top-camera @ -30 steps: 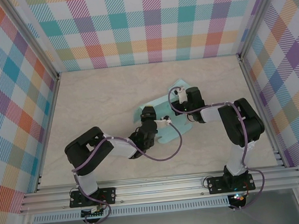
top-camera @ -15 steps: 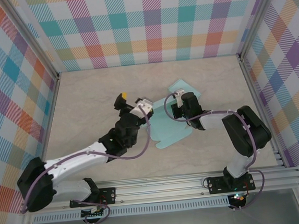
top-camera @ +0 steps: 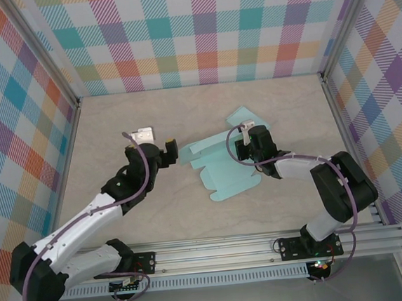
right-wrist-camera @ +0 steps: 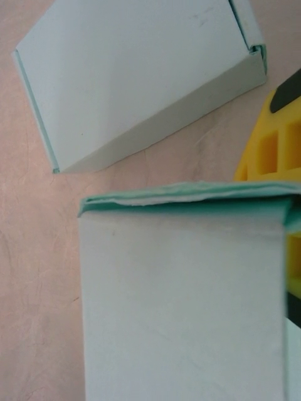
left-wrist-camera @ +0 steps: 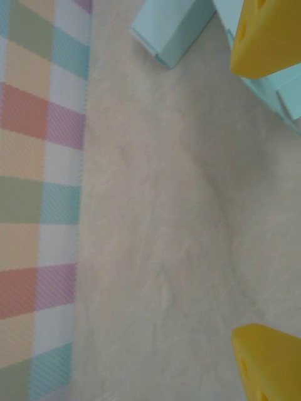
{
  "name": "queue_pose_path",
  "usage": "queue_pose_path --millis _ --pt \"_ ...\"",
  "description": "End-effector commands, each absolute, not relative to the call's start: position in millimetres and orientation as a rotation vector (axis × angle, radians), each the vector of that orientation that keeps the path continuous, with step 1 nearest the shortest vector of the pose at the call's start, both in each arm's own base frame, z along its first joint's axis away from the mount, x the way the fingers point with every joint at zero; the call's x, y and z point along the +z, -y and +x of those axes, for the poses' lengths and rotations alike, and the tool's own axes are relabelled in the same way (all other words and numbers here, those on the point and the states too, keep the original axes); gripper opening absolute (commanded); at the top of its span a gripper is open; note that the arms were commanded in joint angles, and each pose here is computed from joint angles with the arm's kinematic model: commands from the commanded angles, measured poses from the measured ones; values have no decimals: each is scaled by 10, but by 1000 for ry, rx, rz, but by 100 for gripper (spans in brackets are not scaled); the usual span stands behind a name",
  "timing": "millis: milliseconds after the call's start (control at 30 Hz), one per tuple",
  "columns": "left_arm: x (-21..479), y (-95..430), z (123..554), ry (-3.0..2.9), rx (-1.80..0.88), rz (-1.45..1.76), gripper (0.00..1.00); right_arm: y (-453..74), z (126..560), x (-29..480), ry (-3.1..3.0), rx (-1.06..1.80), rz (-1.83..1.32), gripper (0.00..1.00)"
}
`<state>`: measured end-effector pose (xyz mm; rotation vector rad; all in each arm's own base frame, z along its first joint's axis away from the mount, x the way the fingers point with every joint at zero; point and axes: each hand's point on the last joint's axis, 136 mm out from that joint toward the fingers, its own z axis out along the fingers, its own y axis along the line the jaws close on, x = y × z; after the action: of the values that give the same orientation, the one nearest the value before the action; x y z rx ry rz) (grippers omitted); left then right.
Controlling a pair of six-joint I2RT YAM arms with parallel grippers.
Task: Fold the paper box
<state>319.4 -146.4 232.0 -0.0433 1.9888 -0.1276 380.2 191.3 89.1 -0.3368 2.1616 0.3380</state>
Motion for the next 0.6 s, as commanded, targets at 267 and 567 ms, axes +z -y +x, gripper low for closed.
queue_pose_path --millis 267,567 --pt "1858 1865 3338 -2176 -243 -38 100 -2075 3730 896 -2178 457 -352 0" --pt "1534 1946 3409 -2248 -210 -30 100 -2102 3726 894 -2191 487 -332 0"
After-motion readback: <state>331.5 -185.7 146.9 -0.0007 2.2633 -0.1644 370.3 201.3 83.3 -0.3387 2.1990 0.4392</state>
